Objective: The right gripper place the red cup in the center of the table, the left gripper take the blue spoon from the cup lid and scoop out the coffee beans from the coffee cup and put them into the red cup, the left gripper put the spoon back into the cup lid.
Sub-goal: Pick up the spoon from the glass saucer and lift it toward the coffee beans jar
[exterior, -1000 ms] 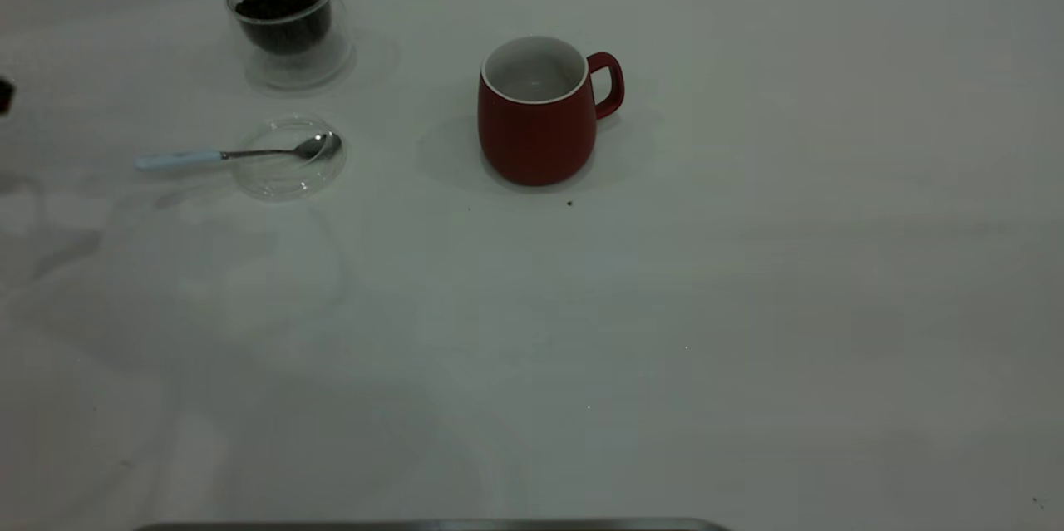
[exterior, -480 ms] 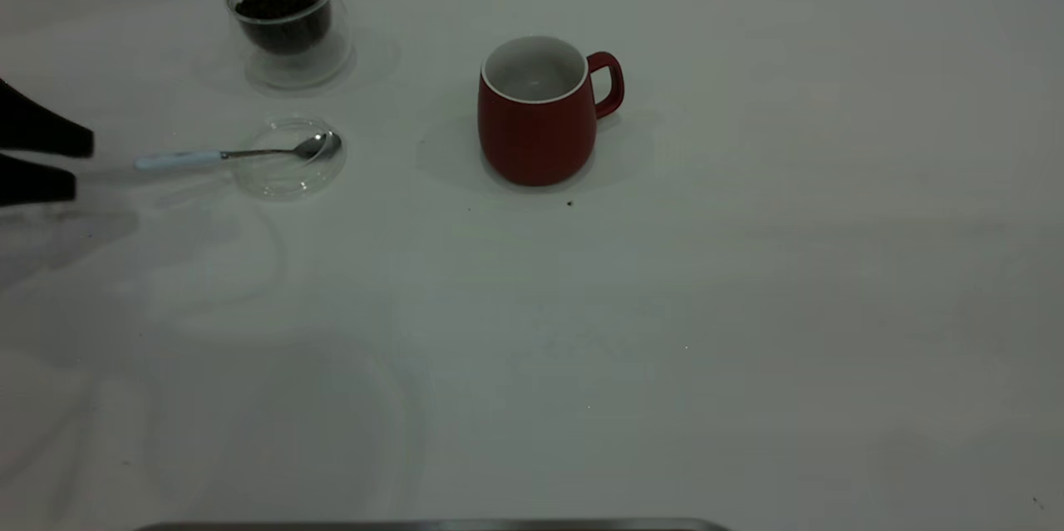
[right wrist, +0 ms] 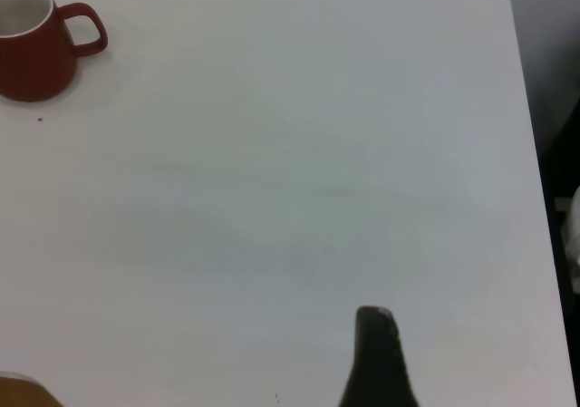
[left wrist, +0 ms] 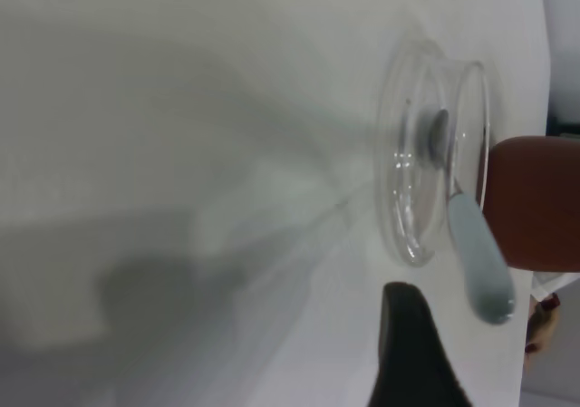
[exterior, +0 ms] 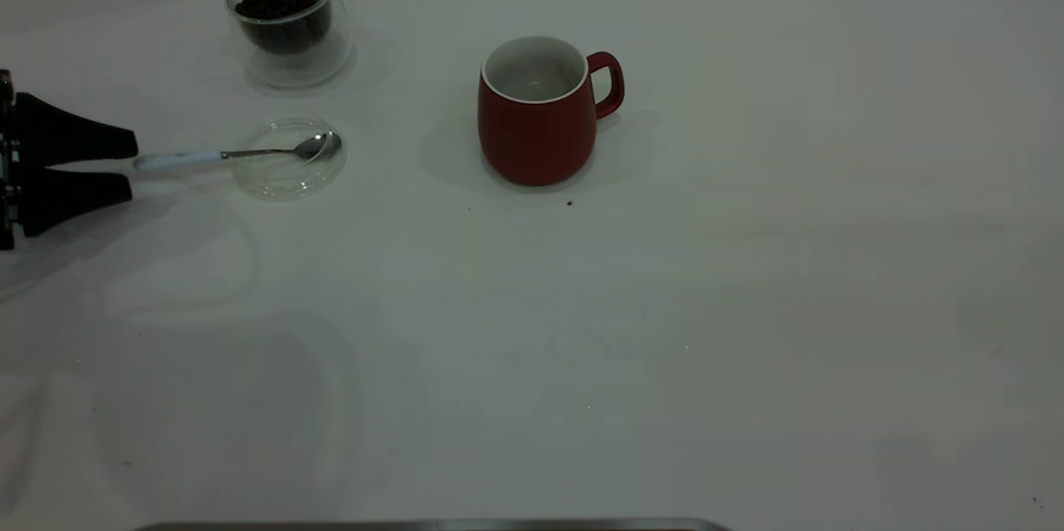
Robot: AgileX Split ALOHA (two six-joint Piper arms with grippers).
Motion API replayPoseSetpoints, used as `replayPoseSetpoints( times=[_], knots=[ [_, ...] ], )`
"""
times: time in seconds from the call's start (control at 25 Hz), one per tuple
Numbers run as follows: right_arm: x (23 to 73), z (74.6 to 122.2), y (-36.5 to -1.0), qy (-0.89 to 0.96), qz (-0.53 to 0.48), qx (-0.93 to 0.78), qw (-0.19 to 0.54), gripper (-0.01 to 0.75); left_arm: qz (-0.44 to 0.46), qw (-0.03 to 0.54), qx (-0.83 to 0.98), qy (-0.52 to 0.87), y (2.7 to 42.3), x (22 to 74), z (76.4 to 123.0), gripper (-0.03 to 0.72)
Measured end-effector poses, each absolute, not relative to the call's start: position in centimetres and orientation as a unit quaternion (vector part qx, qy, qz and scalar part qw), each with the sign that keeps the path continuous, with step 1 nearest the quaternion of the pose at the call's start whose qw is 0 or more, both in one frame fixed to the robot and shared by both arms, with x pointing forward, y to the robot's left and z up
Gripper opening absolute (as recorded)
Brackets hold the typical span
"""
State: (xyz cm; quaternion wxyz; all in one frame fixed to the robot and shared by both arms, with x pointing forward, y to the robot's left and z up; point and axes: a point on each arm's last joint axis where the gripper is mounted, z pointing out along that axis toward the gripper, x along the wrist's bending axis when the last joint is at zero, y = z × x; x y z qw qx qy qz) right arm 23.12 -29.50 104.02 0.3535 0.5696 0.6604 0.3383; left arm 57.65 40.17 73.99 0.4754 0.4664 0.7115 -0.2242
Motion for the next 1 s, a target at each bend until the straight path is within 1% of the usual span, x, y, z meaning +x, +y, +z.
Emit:
replayPoseSetpoints(
  times=[0.32, 0.84, 1.0],
  knots=[
    [23.1, 104.0, -29.5, 0.66, 0.338, 0.57, 0.353, 0.588, -0.22, 0.484, 0.463, 0.709, 40.1, 57.8, 73.8, 0.501],
    [23.1, 104.0, -29.5, 0.66, 0.338, 0.57, 0.353, 0.588, -0.222, 0.473, 0.502, 0.69, 37.2, 60.6, 74.1, 0.501],
    [23.1, 104.0, -29.5, 0.66, 0.338, 0.57, 0.353, 0.588, -0.234, 0.465, 0.495, 0.696, 36.7, 60.7, 73.9, 0.481]
  ],
)
